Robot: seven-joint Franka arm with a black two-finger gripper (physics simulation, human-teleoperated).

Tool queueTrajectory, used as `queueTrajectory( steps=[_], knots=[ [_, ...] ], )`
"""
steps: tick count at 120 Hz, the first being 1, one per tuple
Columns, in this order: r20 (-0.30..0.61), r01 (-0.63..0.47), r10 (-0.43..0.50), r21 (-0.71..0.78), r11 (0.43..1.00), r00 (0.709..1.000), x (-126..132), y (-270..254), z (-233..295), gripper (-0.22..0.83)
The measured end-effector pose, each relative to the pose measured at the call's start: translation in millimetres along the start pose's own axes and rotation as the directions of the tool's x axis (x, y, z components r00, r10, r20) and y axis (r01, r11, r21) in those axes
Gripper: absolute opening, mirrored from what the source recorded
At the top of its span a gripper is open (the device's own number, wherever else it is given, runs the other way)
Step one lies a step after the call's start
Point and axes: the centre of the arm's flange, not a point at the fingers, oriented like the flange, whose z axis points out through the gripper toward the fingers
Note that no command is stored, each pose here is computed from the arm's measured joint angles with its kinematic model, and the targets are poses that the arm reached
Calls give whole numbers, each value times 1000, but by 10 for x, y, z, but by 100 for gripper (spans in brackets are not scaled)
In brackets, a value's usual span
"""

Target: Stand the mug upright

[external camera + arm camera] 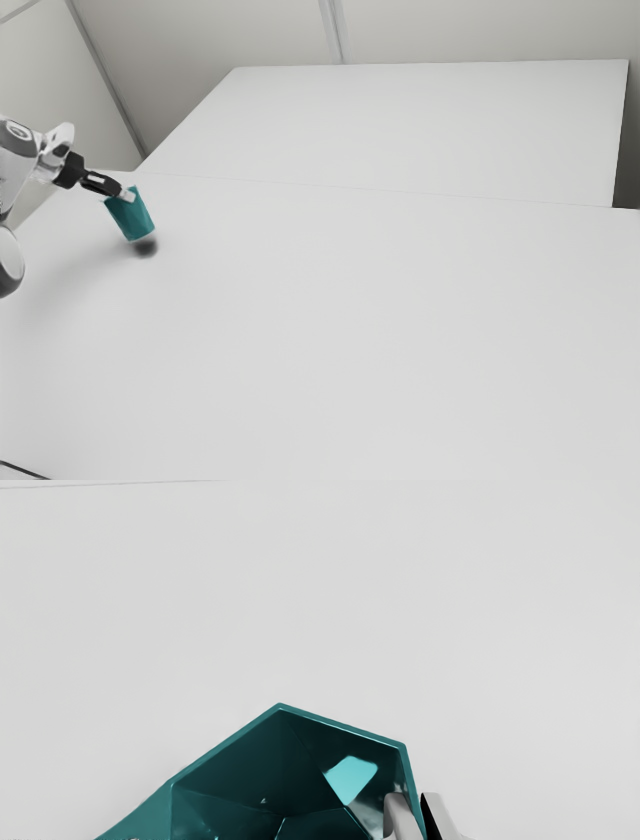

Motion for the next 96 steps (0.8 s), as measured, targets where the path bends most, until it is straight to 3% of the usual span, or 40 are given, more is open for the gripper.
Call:
queueTrajectory(
  steps=[13,32,48,66,96],
  knots=[
    [132,-59,53,35,998,990,298,465,176,-16],
    [277,-160,125,105,982,953,721,1450,326,-17],
    [374,-227,152,163,960,915,884,2270,471,-17],
    [449,-265,135,241,934,883,783,2951,704,-17],
    [398,-228,41,433,872,916,484,3227,957,-17]
  ],
)
